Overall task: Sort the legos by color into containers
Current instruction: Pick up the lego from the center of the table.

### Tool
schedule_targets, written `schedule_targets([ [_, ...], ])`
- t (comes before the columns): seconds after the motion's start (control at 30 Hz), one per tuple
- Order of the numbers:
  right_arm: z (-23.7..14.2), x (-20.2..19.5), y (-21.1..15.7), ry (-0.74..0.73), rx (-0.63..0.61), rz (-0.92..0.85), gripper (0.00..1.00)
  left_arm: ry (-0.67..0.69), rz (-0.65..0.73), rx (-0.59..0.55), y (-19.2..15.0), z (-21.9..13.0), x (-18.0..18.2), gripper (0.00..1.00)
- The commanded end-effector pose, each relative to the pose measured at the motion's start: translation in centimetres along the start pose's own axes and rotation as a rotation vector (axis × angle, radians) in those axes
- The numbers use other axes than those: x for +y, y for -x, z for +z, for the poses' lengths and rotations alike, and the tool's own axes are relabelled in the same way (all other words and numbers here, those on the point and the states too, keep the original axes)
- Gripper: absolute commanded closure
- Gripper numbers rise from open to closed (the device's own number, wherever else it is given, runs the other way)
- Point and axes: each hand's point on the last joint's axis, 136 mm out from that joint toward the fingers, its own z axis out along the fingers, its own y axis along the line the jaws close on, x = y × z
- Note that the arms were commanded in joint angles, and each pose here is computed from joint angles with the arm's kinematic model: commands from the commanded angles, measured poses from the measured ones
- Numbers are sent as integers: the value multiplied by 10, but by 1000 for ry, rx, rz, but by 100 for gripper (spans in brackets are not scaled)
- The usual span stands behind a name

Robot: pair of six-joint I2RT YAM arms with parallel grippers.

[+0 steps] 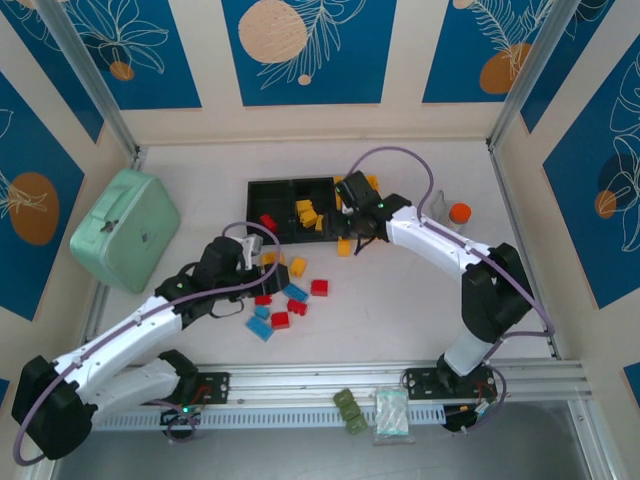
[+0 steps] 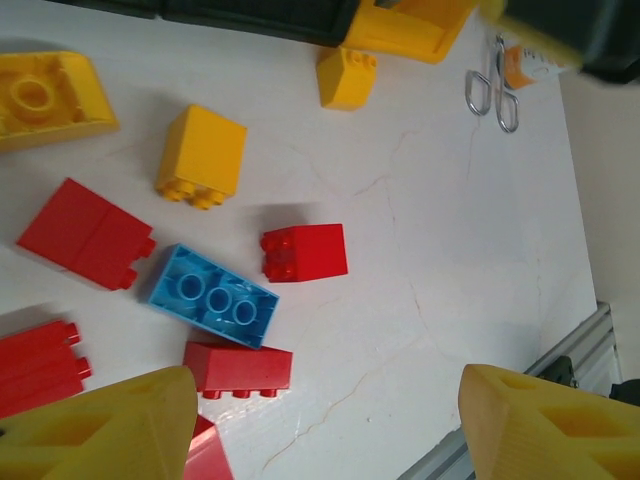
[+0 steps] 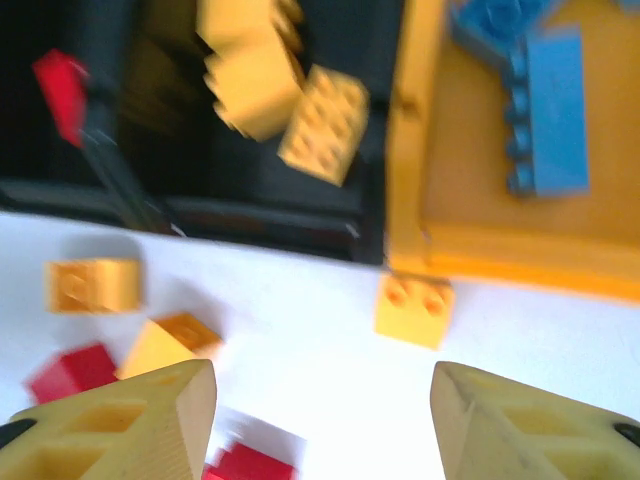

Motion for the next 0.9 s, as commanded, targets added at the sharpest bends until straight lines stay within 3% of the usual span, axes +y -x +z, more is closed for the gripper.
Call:
schedule_targets([
  [0.0,-6,-4,0,8,-69,49,39,-65,45,10,0,7,-19,31],
  [0.3,29,-21,-26,-44,-19,83,36,-63,73,23,0,19,-29,30],
  [0.87,80,-42,-29,-162,-10,80,40,-19,55,23,-6,18,-15,30],
])
